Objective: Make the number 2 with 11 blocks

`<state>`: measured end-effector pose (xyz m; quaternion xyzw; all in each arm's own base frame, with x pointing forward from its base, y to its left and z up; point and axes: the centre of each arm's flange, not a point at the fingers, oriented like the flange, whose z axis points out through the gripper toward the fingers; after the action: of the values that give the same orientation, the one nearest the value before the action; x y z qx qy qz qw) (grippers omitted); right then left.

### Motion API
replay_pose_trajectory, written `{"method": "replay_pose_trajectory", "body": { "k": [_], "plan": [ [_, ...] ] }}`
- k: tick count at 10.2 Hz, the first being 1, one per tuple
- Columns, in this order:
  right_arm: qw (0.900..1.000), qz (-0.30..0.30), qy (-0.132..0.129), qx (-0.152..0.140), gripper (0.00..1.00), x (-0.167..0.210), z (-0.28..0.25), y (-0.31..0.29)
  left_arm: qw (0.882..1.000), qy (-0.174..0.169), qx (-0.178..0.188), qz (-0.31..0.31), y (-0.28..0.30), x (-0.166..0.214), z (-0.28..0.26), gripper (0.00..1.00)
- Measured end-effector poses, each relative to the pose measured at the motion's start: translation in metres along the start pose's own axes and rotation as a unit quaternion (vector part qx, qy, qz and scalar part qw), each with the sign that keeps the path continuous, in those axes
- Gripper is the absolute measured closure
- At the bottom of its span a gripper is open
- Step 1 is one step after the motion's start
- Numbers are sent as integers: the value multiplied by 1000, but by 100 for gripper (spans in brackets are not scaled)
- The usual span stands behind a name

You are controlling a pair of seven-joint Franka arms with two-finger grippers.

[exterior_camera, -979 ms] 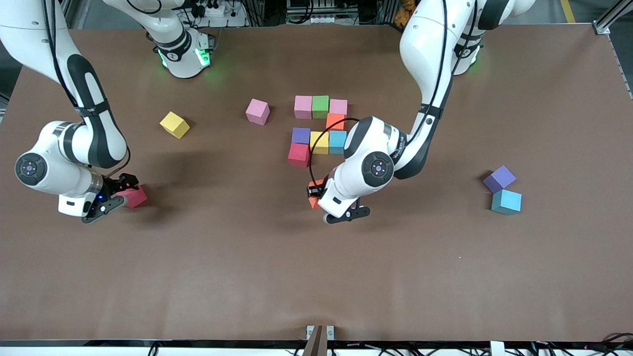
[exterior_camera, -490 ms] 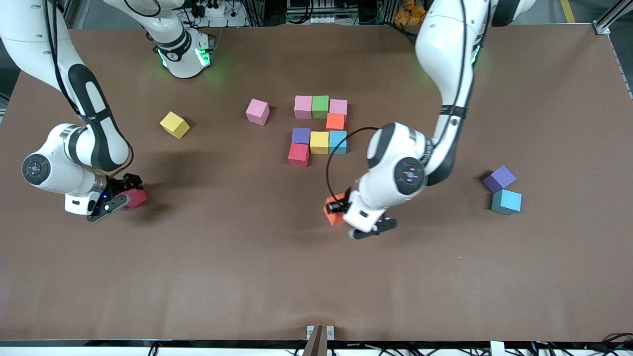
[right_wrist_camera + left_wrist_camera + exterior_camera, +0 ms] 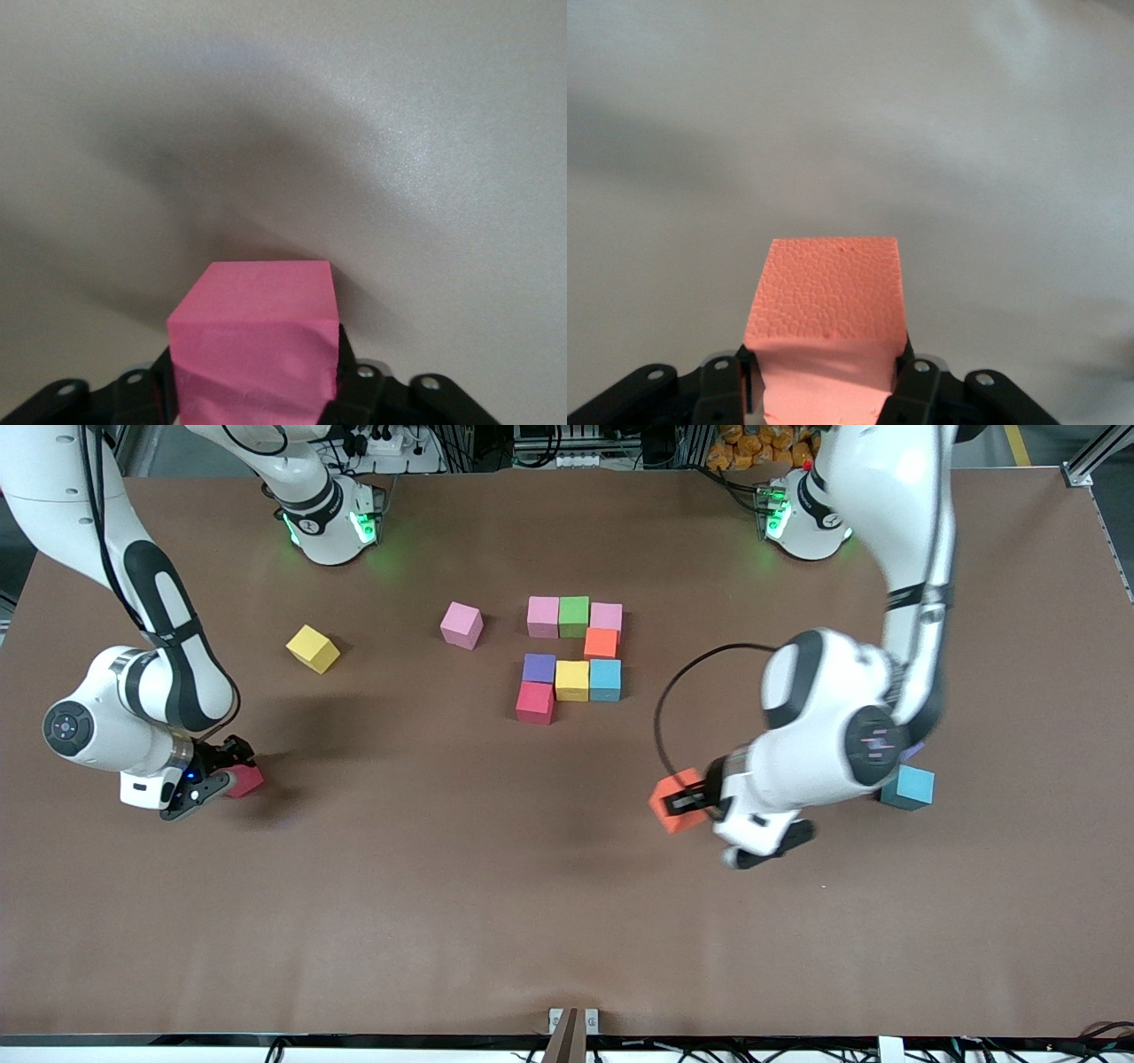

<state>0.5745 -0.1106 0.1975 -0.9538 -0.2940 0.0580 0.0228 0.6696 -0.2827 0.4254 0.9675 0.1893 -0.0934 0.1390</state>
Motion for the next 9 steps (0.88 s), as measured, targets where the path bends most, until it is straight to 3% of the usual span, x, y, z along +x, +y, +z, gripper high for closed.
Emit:
{"method": "replay_pose_trajectory", "body": {
  "k": [3, 5, 7, 9],
  "plan": [
    [1000, -29, 4, 5, 38, 32, -21, -20, 999, -23, 21, -35, -66, 18, -67, 45],
    [999, -24, 38, 20, 38, 66, -43, -48, 996, -14, 75, -45, -90, 29, -58, 45],
    [998, 18, 49, 28, 38, 97, -55, -89, 993, -21, 101, -55, -102, 39, -36, 45],
    [996, 75, 47, 31, 38, 127, -59, -142, 992, -23, 103, -68, -118, 51, -33, 45]
  ]
}}
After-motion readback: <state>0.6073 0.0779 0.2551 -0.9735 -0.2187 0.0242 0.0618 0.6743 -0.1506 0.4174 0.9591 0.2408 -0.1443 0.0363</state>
